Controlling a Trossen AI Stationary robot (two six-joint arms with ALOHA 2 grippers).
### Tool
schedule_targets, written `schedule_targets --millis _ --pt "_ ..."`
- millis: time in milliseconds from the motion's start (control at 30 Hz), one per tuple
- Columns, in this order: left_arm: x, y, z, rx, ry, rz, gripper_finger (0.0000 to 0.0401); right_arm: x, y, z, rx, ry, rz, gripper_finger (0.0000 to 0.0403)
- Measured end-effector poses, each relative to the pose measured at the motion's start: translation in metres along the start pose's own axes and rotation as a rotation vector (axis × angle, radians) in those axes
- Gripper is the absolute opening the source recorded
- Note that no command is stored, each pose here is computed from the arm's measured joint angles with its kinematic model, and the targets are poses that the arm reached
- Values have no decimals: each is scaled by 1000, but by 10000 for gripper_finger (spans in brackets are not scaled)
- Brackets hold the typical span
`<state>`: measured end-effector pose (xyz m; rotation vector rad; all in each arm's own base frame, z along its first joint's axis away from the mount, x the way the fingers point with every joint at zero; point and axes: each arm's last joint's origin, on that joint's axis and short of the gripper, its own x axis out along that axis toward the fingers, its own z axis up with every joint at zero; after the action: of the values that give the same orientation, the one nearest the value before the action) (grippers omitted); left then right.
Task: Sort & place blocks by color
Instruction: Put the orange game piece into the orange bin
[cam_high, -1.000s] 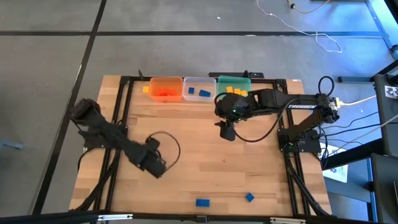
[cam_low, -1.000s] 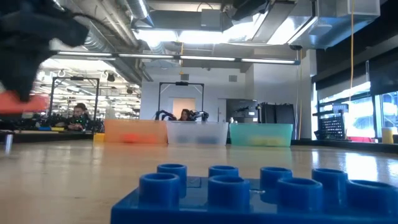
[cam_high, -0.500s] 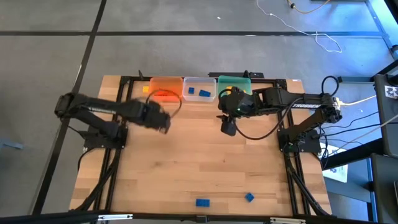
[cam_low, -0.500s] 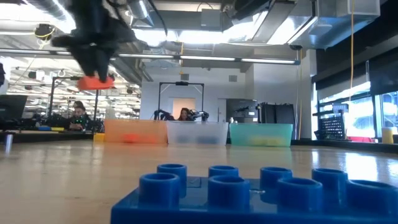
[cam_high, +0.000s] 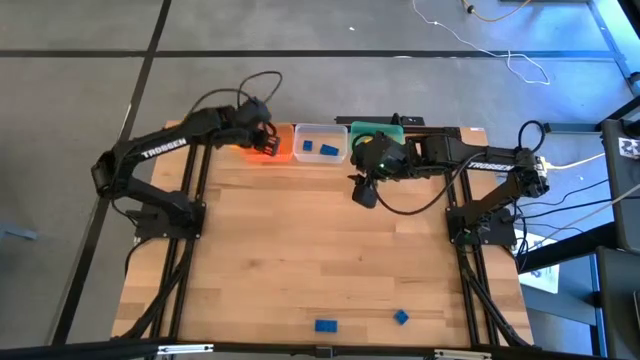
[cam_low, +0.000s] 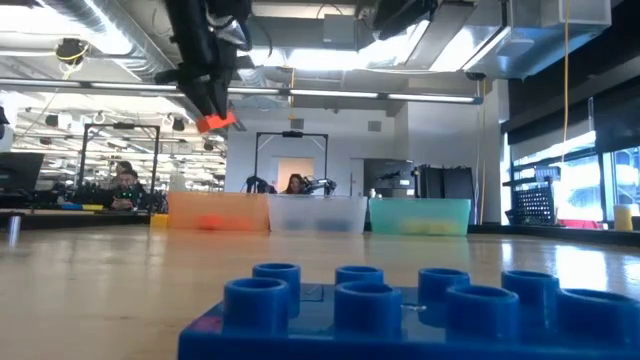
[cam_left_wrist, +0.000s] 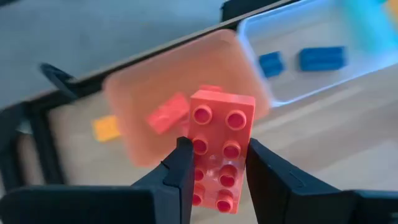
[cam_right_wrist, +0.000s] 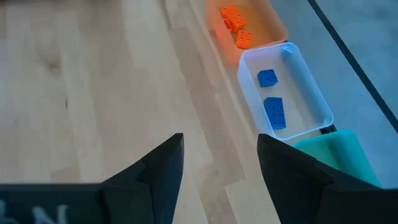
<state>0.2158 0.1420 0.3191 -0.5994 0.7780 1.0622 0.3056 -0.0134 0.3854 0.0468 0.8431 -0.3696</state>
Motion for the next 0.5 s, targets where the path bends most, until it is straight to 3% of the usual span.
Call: schedule_targets --millis 267,500 --pt "44 22 23 108 68 11 106 4 -16 4 97 -33 -144 204" --pt "97 23 31 199 113 45 106 6 -24 5 144 -36 -172 204"
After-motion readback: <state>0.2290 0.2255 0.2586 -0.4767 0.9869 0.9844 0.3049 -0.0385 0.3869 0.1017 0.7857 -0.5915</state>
